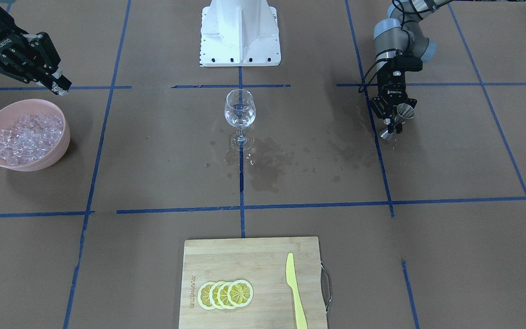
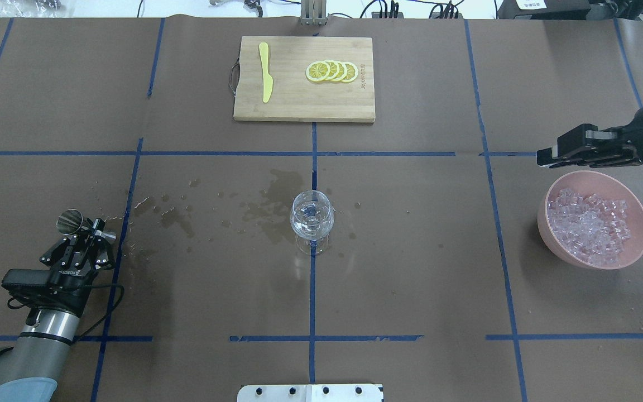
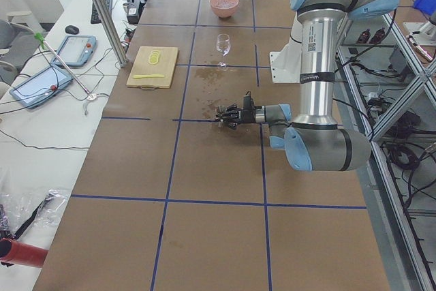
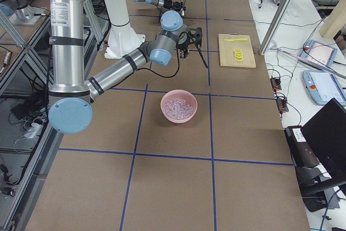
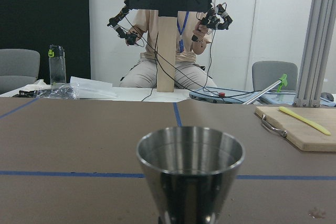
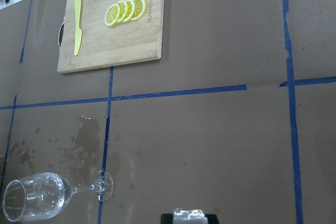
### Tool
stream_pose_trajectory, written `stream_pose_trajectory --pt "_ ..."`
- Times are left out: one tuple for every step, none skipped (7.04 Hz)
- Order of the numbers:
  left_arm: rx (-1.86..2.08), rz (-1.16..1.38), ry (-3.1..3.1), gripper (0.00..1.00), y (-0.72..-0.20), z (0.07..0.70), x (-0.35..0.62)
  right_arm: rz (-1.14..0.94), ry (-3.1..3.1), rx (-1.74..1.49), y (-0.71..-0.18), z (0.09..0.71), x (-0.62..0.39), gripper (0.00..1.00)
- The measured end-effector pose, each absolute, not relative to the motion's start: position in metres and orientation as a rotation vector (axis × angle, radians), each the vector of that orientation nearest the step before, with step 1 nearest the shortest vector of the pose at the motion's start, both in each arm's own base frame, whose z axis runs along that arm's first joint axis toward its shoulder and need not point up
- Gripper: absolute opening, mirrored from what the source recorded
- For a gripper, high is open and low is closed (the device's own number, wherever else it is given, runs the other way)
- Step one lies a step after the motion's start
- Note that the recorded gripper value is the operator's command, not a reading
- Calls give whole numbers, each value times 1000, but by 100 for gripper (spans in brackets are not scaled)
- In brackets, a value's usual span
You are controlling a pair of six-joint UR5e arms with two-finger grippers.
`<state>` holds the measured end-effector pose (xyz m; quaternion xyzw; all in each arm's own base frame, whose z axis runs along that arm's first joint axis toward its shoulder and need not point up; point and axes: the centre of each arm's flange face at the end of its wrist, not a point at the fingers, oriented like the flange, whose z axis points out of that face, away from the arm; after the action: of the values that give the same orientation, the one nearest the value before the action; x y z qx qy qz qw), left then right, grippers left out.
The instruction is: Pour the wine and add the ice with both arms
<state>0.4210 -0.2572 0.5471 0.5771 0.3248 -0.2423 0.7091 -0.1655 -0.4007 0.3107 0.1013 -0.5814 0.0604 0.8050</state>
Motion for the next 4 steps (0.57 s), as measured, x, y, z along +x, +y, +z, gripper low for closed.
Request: stream_pose_trajectory --pt "1281 -537 721 49 -257 547 422 129 -1245 217 -401 311 -166 0" --pt "1281 -538 721 51 -257 547 422 129 -1245 217 -401 311 -166 0" --pt "1281 -537 721 51 -257 547 422 130 -1245 216 -401 311 -166 0" --pt "1281 -537 721 91 -257 547 422 130 -1244 216 -401 311 -166 0"
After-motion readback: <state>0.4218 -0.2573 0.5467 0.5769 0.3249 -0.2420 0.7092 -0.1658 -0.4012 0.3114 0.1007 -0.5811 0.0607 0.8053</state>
